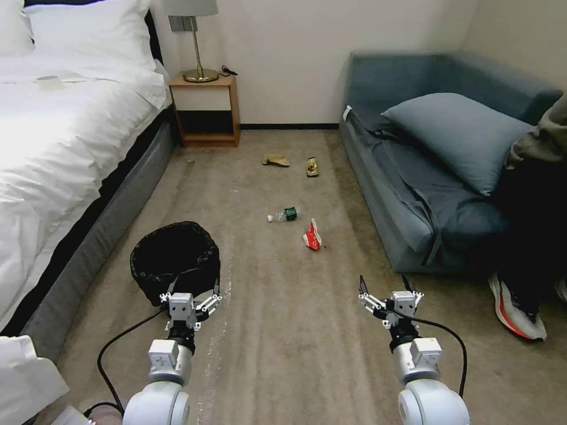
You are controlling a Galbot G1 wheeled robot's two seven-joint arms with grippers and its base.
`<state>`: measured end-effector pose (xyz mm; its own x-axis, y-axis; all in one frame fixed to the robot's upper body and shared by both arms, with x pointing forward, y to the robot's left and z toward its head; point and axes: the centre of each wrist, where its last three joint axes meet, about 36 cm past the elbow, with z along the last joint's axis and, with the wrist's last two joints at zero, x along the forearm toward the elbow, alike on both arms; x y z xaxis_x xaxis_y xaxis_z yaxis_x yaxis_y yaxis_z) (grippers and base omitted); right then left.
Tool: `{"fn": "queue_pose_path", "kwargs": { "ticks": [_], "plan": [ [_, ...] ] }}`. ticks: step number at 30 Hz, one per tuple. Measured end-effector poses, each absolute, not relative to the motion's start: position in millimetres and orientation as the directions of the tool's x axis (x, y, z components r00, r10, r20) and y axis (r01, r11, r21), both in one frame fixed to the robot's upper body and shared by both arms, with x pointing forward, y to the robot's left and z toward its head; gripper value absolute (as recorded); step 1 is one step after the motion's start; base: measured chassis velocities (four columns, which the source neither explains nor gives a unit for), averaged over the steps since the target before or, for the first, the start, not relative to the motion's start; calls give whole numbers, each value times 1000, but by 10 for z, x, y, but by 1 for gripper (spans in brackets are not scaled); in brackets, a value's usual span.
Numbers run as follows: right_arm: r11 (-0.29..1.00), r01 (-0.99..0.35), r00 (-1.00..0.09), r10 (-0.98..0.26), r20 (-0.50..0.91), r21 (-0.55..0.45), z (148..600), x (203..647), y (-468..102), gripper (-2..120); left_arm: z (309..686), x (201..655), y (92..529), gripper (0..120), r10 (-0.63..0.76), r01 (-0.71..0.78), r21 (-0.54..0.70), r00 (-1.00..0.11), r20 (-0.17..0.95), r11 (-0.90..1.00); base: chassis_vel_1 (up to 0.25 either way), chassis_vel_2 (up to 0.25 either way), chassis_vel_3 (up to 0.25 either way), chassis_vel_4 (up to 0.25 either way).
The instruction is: Pick up the trash bin, then pick up the garbage on the floor and place it into the trash bin.
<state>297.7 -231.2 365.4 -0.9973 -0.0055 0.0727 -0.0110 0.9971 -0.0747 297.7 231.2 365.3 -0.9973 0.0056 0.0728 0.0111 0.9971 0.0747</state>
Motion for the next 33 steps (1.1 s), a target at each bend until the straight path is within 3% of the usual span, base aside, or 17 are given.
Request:
{"fn": "queue_pose_path", "kwargs": {
  "ticks": [22, 27, 32, 33],
  "plan": [
    [998, 1, -997, 6, 73, -69, 3693, 3002, -2387, 100, 3669, 3002, 2331, 100, 5, 11, 73, -997, 72, 997, 0, 0, 0, 0],
    [996, 72, -996, 74, 46, -46, 4059, 3140, -2864, 100, 3949, 3331, 2640, 100, -13, -10, 64, -998, 55, 998, 0, 0, 0, 0],
    [991, 131, -991, 131, -23, -2, 4682, 3223, -3452, 100, 4645, 3833, 3167, 100, -40, -40, 42, -999, 12, 998, 0, 0, 0, 0],
    [991, 131, -991, 131, -23, -2, 4682, 3223, -3452, 100, 4645, 3833, 3167, 100, -40, -40, 42, -999, 12, 998, 0, 0, 0, 0]
  ]
}}
